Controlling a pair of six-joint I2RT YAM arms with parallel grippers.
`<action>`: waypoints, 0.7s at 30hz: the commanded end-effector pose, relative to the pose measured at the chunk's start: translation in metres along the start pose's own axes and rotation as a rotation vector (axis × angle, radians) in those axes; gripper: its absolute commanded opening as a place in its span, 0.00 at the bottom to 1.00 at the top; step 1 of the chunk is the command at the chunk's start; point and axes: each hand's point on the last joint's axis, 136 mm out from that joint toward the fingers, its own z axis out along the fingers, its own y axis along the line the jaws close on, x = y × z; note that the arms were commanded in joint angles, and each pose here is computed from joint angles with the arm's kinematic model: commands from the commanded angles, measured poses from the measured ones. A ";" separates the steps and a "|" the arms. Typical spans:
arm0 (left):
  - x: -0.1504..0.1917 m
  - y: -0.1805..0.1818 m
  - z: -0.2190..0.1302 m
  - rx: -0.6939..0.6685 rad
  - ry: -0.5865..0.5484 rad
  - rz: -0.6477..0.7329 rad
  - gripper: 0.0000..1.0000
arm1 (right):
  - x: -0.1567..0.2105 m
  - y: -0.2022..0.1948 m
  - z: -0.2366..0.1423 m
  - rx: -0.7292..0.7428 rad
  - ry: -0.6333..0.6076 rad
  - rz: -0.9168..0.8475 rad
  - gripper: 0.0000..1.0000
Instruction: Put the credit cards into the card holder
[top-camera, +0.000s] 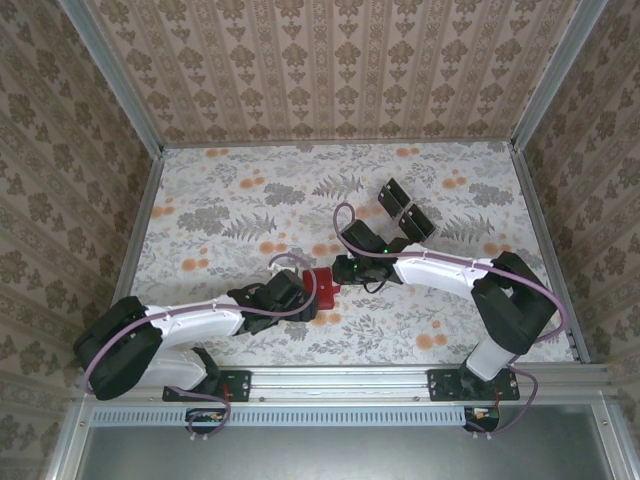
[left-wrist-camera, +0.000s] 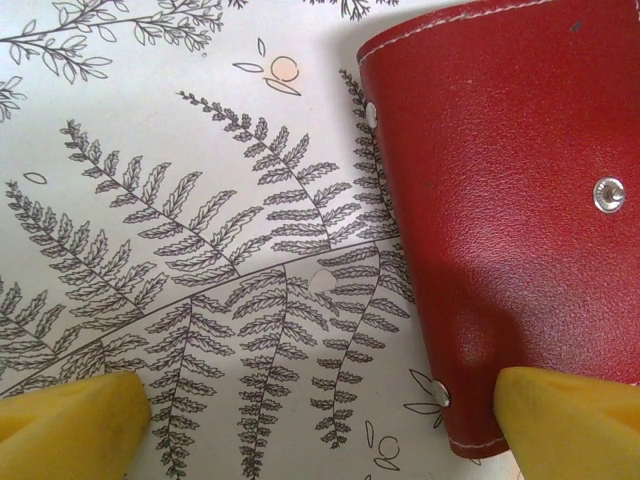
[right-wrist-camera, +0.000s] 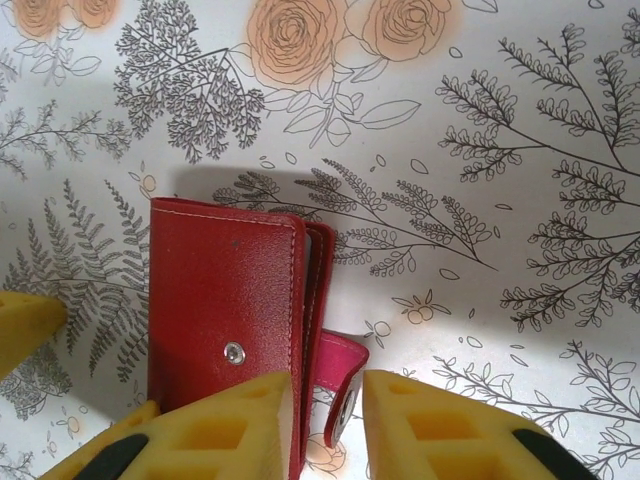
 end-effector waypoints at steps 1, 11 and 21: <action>0.021 0.020 0.009 -0.074 0.069 -0.015 1.00 | 0.010 -0.012 0.006 0.044 0.037 -0.006 0.23; 0.021 0.019 0.010 -0.073 0.069 -0.015 1.00 | 0.015 -0.016 0.011 0.058 0.057 -0.009 0.17; 0.022 0.020 0.010 -0.074 0.068 -0.015 1.00 | 0.017 -0.016 0.012 0.049 0.063 -0.010 0.06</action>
